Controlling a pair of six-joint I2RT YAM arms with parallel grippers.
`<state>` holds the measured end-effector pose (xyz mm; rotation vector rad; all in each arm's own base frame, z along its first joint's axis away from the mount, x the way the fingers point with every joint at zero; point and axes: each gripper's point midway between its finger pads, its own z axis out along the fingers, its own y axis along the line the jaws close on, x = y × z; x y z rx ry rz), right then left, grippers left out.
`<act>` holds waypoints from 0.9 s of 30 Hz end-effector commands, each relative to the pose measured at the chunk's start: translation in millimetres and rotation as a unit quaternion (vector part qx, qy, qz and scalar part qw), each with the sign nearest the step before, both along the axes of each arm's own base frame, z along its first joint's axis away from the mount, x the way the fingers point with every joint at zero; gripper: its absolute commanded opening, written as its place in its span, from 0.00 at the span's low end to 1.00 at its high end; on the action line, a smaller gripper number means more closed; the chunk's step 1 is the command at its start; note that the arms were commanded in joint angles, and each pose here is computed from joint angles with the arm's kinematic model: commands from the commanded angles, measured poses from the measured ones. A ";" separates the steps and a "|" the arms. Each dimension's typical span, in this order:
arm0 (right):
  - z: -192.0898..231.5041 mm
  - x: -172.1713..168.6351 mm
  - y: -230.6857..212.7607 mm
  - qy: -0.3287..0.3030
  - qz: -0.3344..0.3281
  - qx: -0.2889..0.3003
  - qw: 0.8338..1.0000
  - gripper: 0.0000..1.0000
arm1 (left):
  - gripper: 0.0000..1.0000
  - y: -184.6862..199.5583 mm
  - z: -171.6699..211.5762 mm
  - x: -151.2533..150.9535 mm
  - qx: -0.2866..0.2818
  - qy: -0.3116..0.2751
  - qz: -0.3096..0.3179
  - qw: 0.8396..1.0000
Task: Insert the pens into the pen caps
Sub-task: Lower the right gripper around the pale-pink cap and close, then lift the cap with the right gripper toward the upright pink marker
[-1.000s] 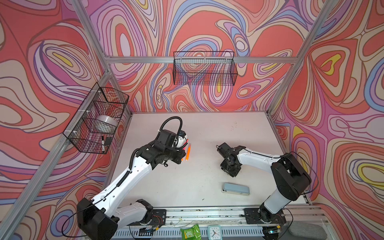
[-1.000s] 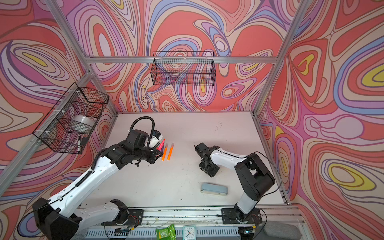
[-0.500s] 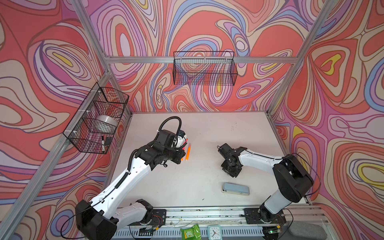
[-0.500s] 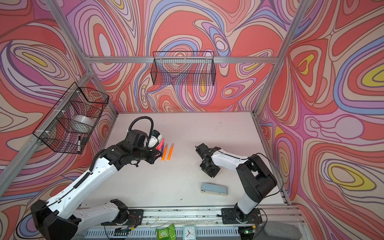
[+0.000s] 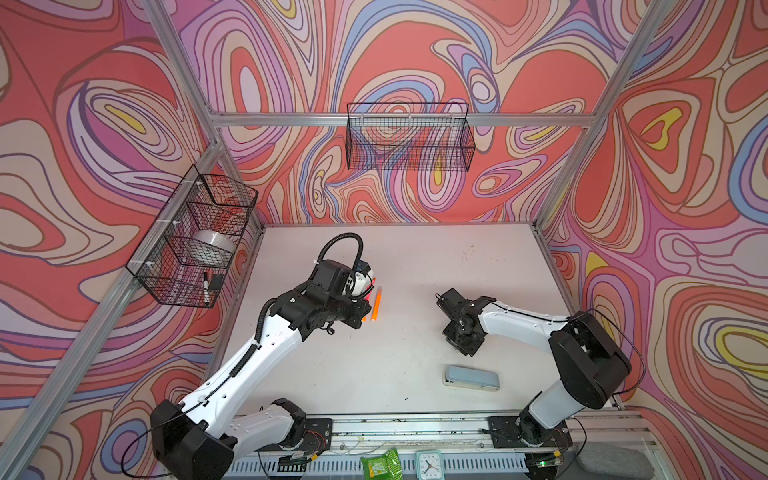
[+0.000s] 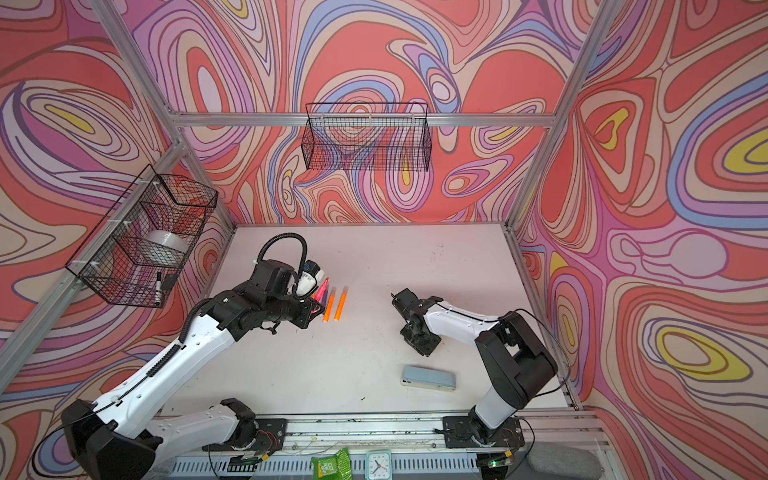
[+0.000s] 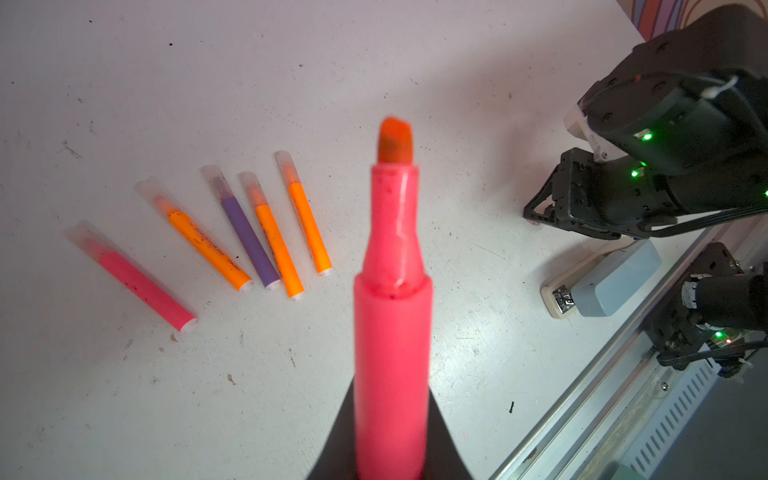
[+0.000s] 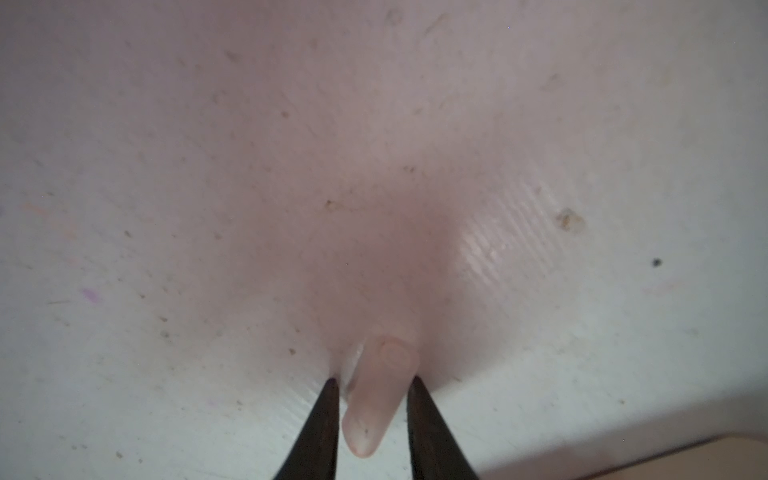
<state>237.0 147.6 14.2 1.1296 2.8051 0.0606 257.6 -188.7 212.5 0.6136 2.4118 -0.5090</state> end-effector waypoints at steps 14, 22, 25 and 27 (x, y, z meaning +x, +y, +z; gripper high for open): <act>-32.7 -24.7 -28.6 0.070 -0.019 -0.080 0.994 0.28 | 0.00 -1.6 9.1 -4.0 -0.007 0.002 -0.007 1.000; -23.4 -14.7 -24.7 0.060 0.001 -0.091 0.994 0.15 | 0.00 -1.9 11.0 -4.2 -0.012 -0.001 -0.007 1.000; -12.1 -3.1 -19.6 0.046 0.014 -0.095 0.994 0.15 | 0.00 -4.3 16.5 -3.2 -0.023 -0.004 -0.005 1.000; -4.5 4.7 -16.0 0.034 0.019 -0.094 0.995 0.14 | 0.00 -6.5 20.1 -1.8 -0.031 -0.005 -0.003 1.000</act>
